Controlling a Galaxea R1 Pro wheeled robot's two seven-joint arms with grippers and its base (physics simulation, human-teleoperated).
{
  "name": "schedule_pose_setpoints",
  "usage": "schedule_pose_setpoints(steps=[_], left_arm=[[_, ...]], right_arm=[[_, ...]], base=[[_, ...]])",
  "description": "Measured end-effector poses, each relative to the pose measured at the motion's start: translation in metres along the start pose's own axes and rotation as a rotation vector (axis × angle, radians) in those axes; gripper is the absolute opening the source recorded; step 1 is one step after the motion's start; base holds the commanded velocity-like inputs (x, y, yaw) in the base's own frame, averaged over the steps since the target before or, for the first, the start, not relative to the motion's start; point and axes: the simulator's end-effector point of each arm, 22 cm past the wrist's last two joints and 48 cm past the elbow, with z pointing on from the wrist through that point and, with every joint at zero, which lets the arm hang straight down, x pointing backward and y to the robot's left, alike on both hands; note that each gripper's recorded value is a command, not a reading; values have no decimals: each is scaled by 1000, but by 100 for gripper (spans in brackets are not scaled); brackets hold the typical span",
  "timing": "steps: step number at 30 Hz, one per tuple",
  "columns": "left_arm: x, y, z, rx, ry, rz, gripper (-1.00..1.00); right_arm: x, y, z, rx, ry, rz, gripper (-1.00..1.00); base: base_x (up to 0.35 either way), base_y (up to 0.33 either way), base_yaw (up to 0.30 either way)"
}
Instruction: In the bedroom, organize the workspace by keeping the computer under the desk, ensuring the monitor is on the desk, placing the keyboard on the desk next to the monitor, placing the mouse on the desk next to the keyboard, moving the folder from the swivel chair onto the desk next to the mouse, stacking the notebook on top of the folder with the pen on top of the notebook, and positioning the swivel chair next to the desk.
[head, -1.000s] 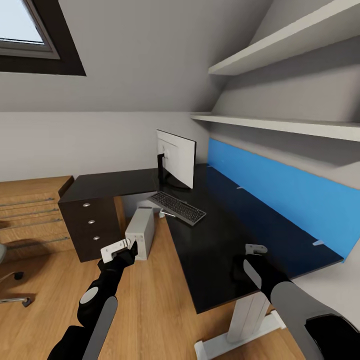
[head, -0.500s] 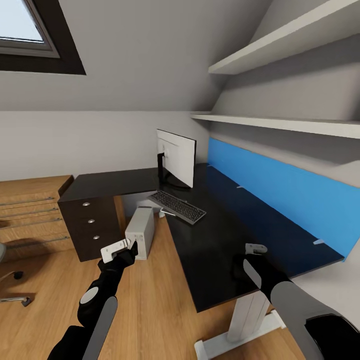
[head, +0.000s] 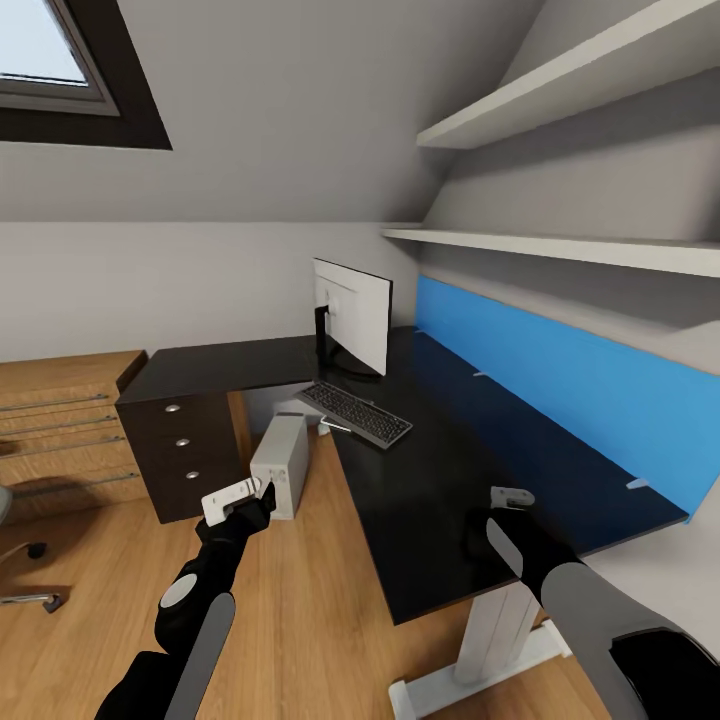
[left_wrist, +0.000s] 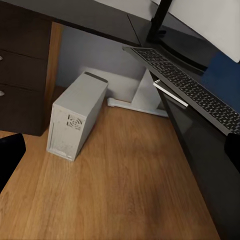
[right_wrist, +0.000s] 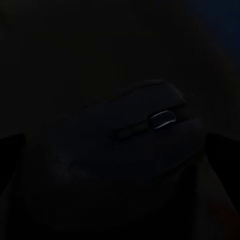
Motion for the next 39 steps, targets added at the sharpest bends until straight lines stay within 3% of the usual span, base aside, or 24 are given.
schedule_pose_setpoints(steps=[22,28,39], left_arm=[[1,0,0,-1,2,2,100],[-8,-2,-2,-4,2,3,100],[-24,-8,-6,-5,2,6,100]], right_arm=[[0,1,0,0,-1,-4,-100],[-35,8,-14,-19,-59,3,-100],[-55,11,-29,-27,-72,5,-100]], base=[[0,0,0],[0,0,0],[0,0,0]])
